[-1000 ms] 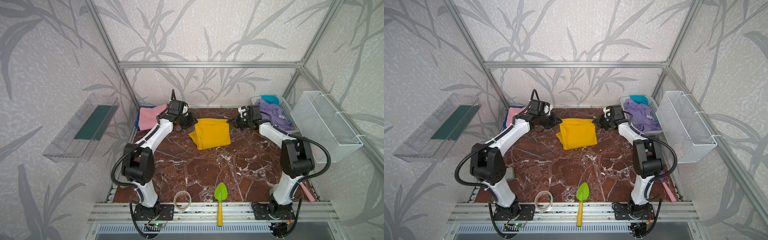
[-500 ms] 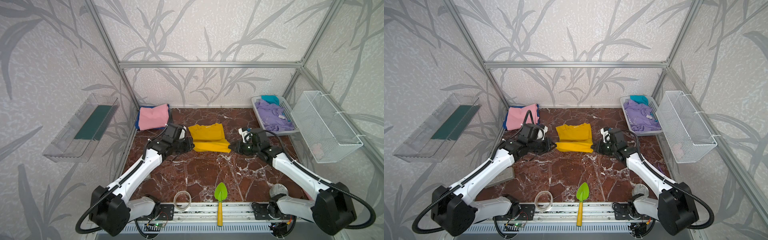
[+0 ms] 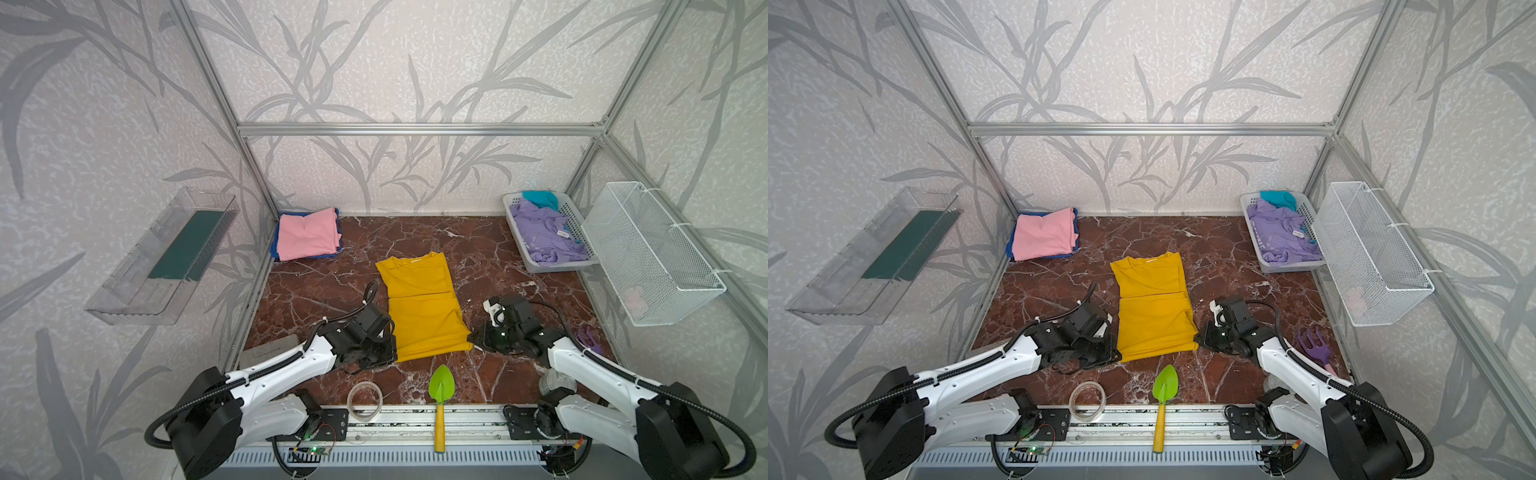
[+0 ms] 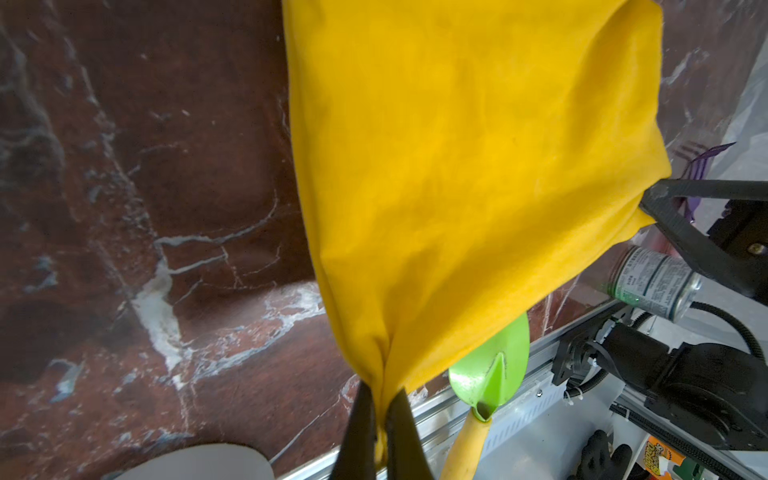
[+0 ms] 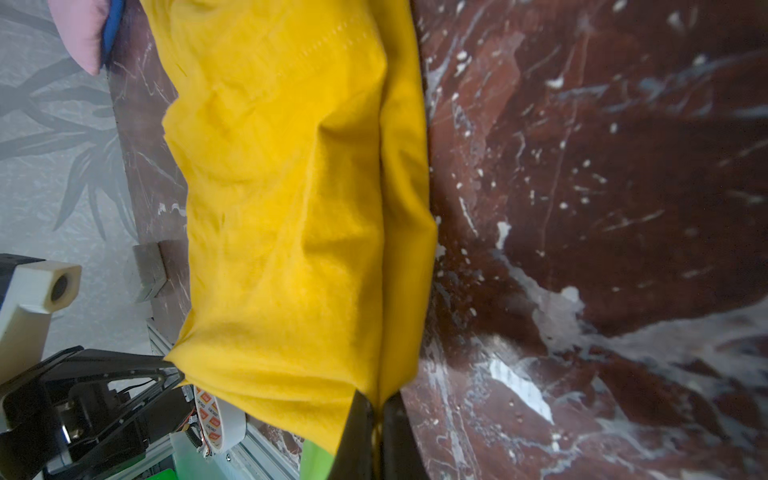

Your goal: Fold and stack the t-shirts

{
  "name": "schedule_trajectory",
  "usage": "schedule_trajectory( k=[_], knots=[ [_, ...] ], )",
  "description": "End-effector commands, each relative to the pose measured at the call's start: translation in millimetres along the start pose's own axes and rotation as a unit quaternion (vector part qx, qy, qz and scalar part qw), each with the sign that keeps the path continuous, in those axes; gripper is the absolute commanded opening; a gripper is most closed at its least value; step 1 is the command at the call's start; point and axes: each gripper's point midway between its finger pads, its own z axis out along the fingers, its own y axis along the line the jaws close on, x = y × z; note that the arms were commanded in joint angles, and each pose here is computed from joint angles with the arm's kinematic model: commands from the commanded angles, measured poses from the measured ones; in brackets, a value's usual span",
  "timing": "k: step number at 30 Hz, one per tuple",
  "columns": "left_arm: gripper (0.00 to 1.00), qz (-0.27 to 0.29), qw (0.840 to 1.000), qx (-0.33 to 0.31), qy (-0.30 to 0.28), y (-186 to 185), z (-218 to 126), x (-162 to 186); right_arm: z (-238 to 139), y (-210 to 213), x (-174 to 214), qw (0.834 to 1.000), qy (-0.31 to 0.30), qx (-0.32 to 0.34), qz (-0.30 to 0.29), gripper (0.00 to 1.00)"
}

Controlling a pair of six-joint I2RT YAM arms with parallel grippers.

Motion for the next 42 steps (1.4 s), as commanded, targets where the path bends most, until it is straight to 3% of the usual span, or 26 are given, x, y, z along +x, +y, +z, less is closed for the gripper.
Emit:
schedule_trajectory(
  k=[1, 7, 16, 23, 32, 37, 42],
  knots=[
    [0.00, 0.006, 0.998, -0.031, -0.052, -4, -22, -22, -25, 35, -51, 0.996, -0.072, 0.000, -0.046, 0.00],
    [0.00, 0.043, 0.996, -0.017, -0.082, -46, -47, -60, -45, 96, -101, 0.992, -0.099, -0.033, -0.077, 0.00],
    [0.00, 0.014, 0.991, 0.029, -0.127, -66, -75, -135, -34, 121, -157, 0.989, -0.118, -0.049, -0.073, 0.00],
    [0.00, -0.024, 0.989, 0.070, -0.128, -62, -60, -192, 3, 113, -201, 0.991, -0.109, -0.074, -0.029, 0.00],
    [0.00, -0.053, 0.980, 0.103, -0.162, -61, -57, -281, 44, 111, -268, 0.990, -0.109, -0.083, -0.015, 0.00],
    [0.00, -0.083, 0.980, 0.115, -0.139, -45, -24, -326, 86, 103, -299, 0.993, -0.086, -0.080, -0.006, 0.00],
    [0.00, -0.130, 0.978, 0.118, -0.109, -21, 14, -343, 127, 83, -311, 0.996, -0.061, -0.065, 0.008, 0.03]
  ],
)
